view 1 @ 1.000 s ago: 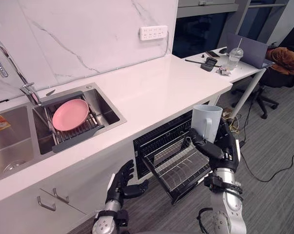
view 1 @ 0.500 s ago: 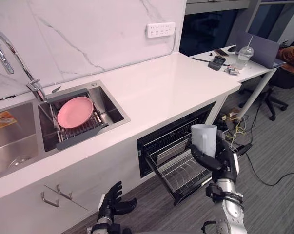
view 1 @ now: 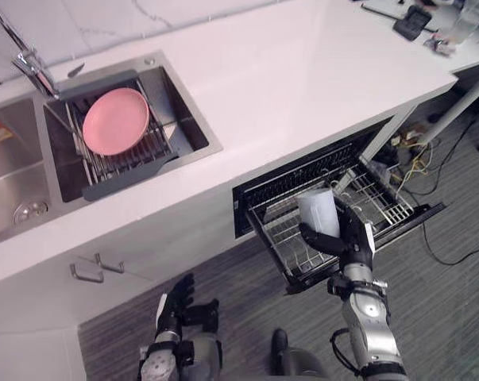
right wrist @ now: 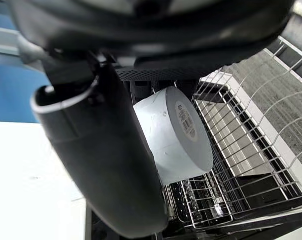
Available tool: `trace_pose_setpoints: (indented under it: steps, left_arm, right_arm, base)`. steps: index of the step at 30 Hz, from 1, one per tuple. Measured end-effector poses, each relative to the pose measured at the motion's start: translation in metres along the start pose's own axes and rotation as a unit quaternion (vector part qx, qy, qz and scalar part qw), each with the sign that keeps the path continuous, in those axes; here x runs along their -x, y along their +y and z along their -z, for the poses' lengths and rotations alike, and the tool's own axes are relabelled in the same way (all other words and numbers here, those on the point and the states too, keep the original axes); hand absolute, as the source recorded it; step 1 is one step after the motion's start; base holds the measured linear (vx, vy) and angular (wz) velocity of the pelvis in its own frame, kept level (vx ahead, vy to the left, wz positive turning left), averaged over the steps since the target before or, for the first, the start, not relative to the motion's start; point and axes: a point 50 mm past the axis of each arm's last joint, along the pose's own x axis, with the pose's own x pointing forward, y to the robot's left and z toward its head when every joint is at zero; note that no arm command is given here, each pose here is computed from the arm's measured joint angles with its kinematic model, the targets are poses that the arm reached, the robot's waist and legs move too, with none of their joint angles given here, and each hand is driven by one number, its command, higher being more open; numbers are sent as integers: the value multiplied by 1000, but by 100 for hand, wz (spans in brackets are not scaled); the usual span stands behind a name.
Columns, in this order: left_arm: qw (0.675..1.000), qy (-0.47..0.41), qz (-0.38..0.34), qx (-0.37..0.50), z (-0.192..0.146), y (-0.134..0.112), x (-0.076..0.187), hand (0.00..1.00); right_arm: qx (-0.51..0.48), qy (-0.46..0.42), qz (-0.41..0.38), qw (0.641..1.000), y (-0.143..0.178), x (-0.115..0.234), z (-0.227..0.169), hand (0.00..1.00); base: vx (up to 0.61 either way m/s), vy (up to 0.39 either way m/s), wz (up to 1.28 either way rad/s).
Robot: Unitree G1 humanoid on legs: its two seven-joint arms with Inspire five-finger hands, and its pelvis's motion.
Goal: Walk over to the sink, pick up the cup, carry it to the dishwasher, place the cup inside the dishwasher, then close the dishwasher door
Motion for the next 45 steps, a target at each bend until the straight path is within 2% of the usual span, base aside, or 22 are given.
trace_pose_setpoints:
  steps: [24, 25, 40, 45]
  left_arm:
    - [997, -74, 4, -5, -36, -14, -17, 90]
    - [997, -74, 4, -5, -36, -14, -17, 90]
    - [997, -76, 9, -8, -36, -19, -17, 90]
    - [997, -78, 12, -10, -37, -21, -18, 90]
  right_arm:
    - [101, 44, 17, 994, 4, -66, -7, 30]
    - [105, 44, 17, 993, 5, -67, -7, 90]
    - [108, 56, 24, 992, 8, -68, -4, 90]
    - [130, 10, 28, 991, 3, -54, -14, 90]
  base:
    - [0, 0, 9]
    - [-17, -15, 7]
    - [-9, -7, 0]
    - [-10, -7, -6]
